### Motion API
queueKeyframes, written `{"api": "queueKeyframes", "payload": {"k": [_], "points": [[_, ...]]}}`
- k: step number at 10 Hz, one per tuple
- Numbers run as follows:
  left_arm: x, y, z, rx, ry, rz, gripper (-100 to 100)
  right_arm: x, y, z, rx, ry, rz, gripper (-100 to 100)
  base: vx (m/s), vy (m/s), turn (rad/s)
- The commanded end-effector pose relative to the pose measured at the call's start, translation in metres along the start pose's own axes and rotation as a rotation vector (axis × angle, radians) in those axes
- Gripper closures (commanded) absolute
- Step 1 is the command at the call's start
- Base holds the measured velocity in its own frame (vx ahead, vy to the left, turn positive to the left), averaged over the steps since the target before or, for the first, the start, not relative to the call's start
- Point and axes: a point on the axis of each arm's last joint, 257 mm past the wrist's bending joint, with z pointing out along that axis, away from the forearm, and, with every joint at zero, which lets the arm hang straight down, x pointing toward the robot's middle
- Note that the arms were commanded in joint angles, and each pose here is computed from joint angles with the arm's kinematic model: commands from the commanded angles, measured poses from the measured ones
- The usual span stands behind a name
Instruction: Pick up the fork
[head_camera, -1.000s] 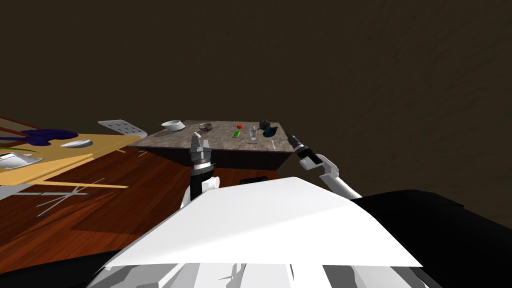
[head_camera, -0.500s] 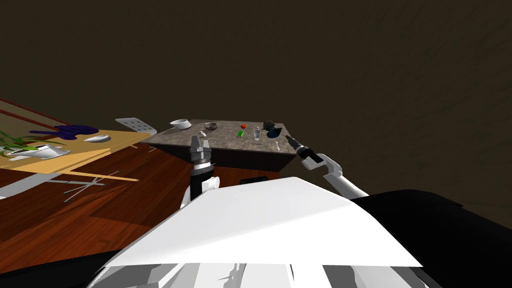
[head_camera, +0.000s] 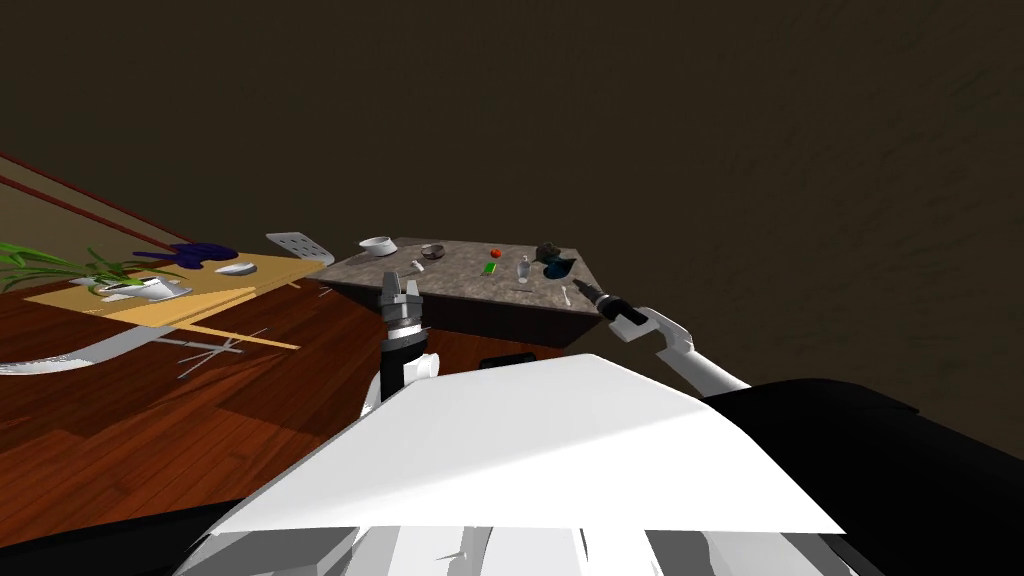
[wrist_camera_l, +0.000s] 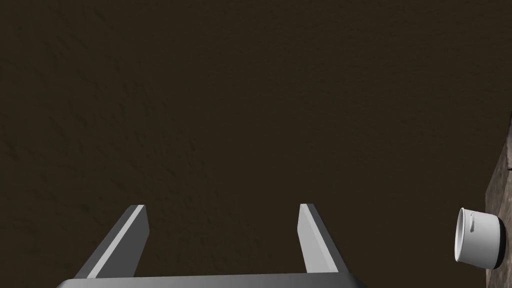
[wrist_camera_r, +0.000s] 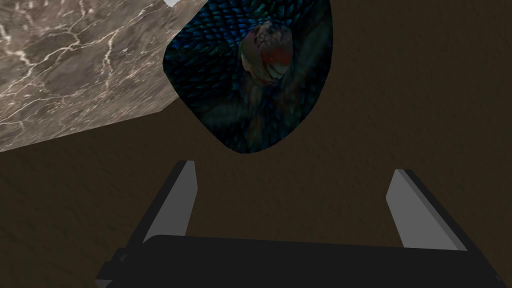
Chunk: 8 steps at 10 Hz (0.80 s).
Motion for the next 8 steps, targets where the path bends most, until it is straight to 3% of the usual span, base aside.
{"api": "queueKeyframes", "payload": {"k": [1,2,3,4,6,7,8], "points": [[0.0,0.0,0.0,0.0,0.0,0.0,0,0.003,-0.015,0.003,0.053,0.019,-0.014,-100,0.059,0.06,0.054],[0.0,0.0,0.0,0.0,0.0,0.0,0,0.003,-0.016,0.003,0.057,0.02,-0.014,-100,0.026,0.024,-0.019],[0.0,0.0,0.0,0.0,0.0,0.0,0,0.007,-0.037,0.0,0.117,0.047,-0.037,-100,0.041,0.031,0.124],[0.0,0.0,0.0,0.0,0.0,0.0,0,0.008,-0.04,0.0,0.128,0.049,-0.037,-100,0.041,0.039,0.083],[0.0,0.0,0.0,0.0,0.0,0.0,0,0.015,-0.083,-0.01,0.25,0.101,-0.082,-100,0.074,0.074,0.16],[0.0,0.0,0.0,0.0,0.0,0.0,0,0.016,-0.088,-0.011,0.27,0.105,-0.082,-100,0.067,0.068,0.046],[0.0,0.0,0.0,0.0,0.0,0.0,0,0.019,-0.111,-0.019,0.34,0.131,-0.105,-100,0.058,0.062,0.101]]}}
